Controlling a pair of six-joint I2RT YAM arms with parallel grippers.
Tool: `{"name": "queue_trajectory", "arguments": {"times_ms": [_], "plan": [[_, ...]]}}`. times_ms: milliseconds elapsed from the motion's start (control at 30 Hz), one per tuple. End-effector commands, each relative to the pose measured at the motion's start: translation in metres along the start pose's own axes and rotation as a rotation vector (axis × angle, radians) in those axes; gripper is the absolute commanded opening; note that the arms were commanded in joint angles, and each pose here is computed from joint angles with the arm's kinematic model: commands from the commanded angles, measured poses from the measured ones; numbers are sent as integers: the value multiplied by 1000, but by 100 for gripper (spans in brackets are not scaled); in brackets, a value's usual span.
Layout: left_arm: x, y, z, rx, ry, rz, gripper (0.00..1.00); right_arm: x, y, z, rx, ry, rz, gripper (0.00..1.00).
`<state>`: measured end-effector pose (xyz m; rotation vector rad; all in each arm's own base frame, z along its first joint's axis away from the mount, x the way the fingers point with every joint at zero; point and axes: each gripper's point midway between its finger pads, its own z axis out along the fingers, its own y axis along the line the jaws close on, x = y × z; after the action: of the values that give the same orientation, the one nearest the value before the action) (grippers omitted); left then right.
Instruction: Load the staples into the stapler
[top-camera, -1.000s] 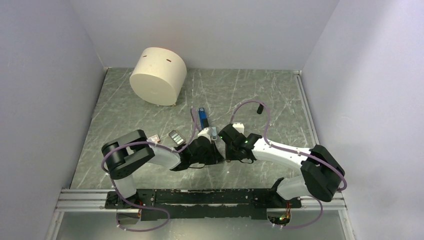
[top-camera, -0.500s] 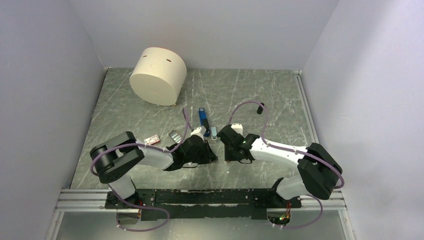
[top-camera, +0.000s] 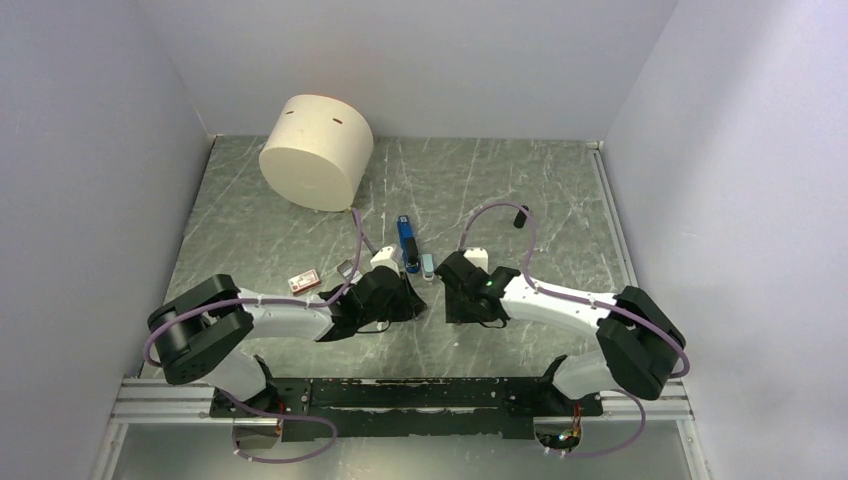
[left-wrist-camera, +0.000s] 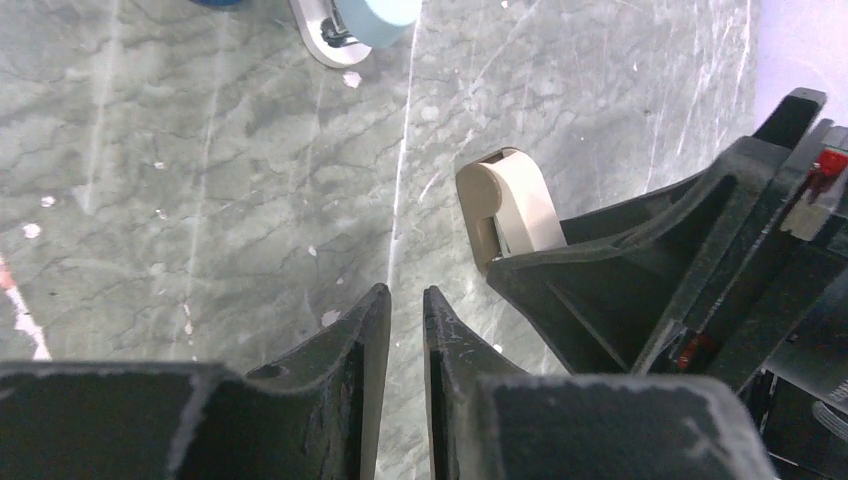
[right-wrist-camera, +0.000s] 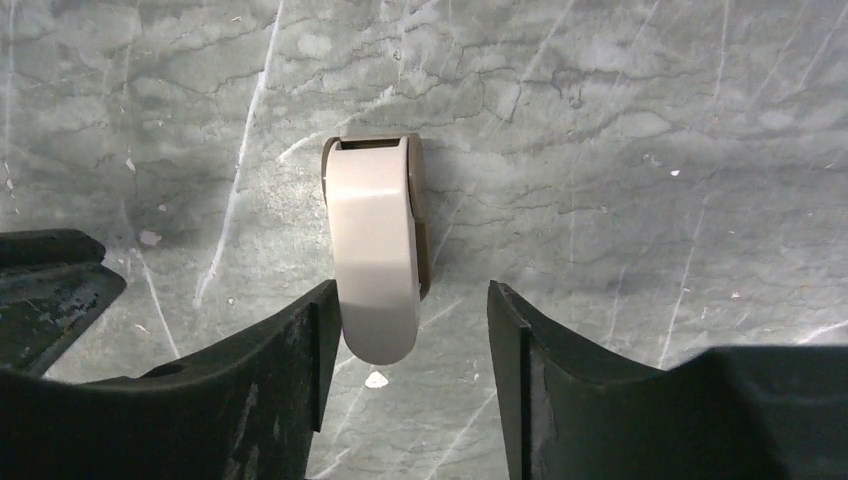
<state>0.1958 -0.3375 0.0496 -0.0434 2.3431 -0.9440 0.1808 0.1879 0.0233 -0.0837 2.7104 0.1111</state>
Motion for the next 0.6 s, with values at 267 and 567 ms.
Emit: {"name": "queue_trajectory", "arguments": {"times_ms": [267,567], "plan": [[-55,-4,-63,-103,-138,123,33,-66,-12,-71,-18,-300,45,76],[-133,19,-209,-330,-349,279,77,-106,-64,-158,81,-557,126,100]]}}
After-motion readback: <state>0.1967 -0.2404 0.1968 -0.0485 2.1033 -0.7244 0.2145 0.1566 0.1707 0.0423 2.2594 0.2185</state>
